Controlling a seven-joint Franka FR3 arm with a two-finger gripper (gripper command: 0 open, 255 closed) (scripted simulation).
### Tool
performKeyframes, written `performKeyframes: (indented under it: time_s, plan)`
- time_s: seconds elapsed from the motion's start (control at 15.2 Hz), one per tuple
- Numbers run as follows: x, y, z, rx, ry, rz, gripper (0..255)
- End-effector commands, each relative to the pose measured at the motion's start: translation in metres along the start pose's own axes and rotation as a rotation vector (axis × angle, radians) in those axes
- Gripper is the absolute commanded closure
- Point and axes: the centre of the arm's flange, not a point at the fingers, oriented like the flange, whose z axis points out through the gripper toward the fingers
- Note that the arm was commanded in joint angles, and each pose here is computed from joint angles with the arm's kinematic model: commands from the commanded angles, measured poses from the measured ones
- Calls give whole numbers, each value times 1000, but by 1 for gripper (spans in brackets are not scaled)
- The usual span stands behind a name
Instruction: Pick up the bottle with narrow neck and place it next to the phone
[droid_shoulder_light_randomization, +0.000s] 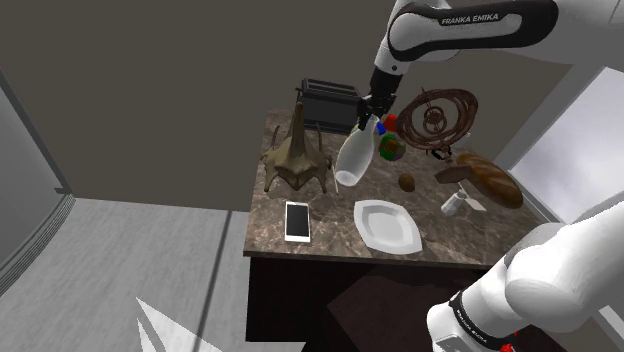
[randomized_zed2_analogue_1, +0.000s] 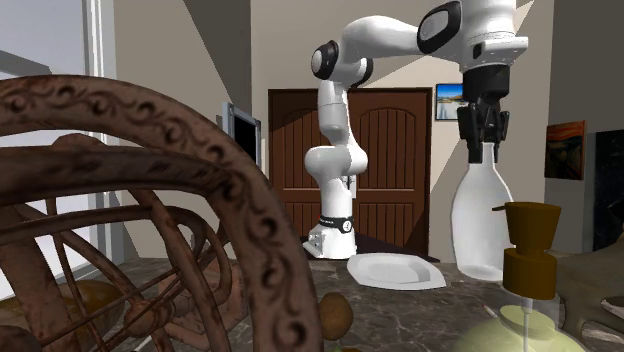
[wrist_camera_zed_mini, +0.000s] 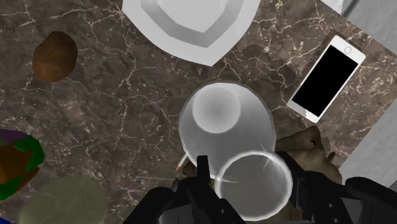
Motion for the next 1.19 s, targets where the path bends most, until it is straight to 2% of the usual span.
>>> performKeyframes:
  time_s: [0.0,1.12]
  plan:
    - [2,-26,0,0,0,2,255]
    - [3,-250,1,0,0,2,255]
